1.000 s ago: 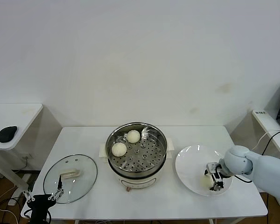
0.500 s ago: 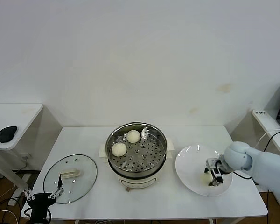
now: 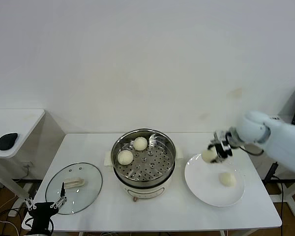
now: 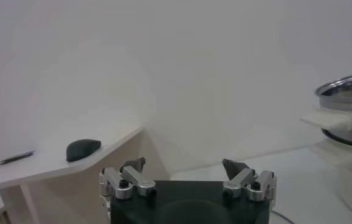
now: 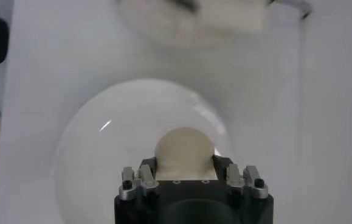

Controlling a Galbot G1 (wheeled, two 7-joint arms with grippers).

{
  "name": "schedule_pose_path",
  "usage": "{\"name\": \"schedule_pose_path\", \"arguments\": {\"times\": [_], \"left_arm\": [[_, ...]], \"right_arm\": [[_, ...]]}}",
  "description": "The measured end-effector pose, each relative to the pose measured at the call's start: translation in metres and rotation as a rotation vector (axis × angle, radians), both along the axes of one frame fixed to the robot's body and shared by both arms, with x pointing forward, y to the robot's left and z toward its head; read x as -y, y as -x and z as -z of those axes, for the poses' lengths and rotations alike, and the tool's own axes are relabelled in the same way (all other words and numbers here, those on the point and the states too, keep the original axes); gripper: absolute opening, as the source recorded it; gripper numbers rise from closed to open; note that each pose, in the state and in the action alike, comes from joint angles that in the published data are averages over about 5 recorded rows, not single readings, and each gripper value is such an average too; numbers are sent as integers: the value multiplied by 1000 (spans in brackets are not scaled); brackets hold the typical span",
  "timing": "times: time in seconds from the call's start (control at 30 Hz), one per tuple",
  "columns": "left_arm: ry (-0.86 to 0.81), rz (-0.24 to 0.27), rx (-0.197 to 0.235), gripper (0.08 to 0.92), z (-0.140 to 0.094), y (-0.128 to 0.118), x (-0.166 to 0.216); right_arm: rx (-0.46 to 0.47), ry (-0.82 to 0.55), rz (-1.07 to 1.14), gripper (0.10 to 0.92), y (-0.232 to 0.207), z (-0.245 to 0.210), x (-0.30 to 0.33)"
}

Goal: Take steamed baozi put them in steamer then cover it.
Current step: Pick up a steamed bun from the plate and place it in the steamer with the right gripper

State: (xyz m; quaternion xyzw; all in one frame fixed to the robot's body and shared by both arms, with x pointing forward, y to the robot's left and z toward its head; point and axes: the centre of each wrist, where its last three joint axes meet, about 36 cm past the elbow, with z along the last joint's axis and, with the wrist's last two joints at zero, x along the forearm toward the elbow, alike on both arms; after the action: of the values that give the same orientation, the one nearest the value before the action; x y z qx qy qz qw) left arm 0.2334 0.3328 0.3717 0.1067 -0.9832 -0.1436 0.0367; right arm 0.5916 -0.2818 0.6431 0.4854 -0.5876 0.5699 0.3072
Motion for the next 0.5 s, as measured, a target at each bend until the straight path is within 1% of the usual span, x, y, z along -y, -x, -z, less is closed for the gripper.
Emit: {"name": "schedule_pose_path", "arguments": {"times": [0.1,0.23,0.37,0.5], "left_arm": [[-1,-3,2,823,-1,0,-1],[-2,-8,1,823,-1,1,-2],[-1,-15,6,823,-3,2,-4],[2,-22,14,823,-5,1,-6]], "right_arm": [[27,-19,-59,585,-3,-22,-31],[37,-33,-151,589,-4,-36,-74],[29,-37,-257,594,-4,-37,-114],[10,-27,-378,594,-5,-27,-150]]}}
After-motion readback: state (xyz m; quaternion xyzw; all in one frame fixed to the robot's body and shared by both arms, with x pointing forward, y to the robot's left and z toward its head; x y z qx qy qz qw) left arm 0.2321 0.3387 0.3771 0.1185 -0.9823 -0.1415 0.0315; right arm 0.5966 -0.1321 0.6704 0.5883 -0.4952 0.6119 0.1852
